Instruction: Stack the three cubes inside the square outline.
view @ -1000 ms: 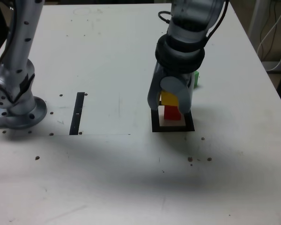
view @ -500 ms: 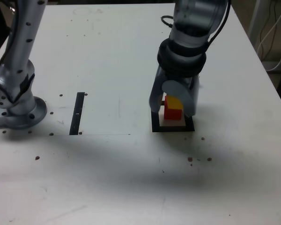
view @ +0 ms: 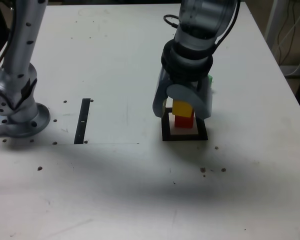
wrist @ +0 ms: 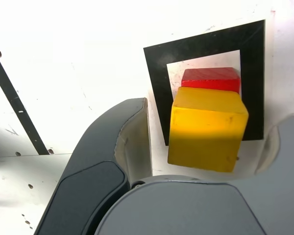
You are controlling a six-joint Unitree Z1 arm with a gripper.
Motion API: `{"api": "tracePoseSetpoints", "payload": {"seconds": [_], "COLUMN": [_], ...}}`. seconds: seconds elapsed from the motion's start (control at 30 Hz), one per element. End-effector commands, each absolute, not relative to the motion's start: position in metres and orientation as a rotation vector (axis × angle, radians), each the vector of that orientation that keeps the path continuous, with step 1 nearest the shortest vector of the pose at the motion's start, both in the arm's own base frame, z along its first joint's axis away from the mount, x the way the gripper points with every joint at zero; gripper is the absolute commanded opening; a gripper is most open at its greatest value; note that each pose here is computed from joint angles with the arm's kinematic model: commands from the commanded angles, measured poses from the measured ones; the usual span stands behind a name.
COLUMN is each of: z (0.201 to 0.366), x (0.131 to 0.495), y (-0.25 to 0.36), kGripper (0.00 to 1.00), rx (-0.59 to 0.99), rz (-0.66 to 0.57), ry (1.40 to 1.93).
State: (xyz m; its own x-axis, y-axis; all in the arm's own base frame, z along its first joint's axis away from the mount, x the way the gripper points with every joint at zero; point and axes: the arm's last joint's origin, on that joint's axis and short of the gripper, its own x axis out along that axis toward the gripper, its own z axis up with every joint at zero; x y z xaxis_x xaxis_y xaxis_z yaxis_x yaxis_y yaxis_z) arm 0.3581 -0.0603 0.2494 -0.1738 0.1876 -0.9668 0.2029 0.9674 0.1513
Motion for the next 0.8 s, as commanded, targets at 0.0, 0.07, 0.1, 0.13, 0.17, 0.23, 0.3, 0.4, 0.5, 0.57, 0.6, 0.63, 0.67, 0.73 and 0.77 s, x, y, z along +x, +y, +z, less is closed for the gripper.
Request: {"api": "tracePoseSetpoints", "payload": {"seconds": [0.0,0.07,0.1,0.13,0.17,0.23,0.3,0.4,0.5,0.57,0.6,0.63,0.67,0.73,0.77], "z": [0.265,0.278,0.285,0.293,0.302,0.317,0.329,0.342,0.351,0.353,0.351,0.349,0.346,0.337,0.332], "x": [0.353,0.348,0.345,0.342,0.339,0.335,0.334,0.337,0.344,0.348,0.35,0.353,0.355,0.36,0.363], "y": [-0.058,-0.055,-0.053,-0.05,-0.047,-0.038,-0.028,-0.013,0.001,0.008,0.012,0.015,0.018,0.024,0.025], "kGripper": [0.99,0.99,0.99,0.99,0.99,0.99,0.99,0.99,0.99,0.99,0.99,0.99,0.99,0.99,0.99], "rx": [0.312,0.352,0.378,0.407,0.436,0.497,0.555,0.644,0.738,0.775,0.787,0.794,0.797,0.8,0.802], "rz": [-0.014,-0.02,-0.028,-0.039,-0.055,-0.1,-0.156,-0.227,-0.266,-0.277,-0.283,-0.289,-0.295,-0.305,-0.307], "ry": [1.724,1.709,1.7,1.69,1.679,1.657,1.638,1.608,1.574,1.572,1.578,1.587,1.598,1.625,1.637]}}
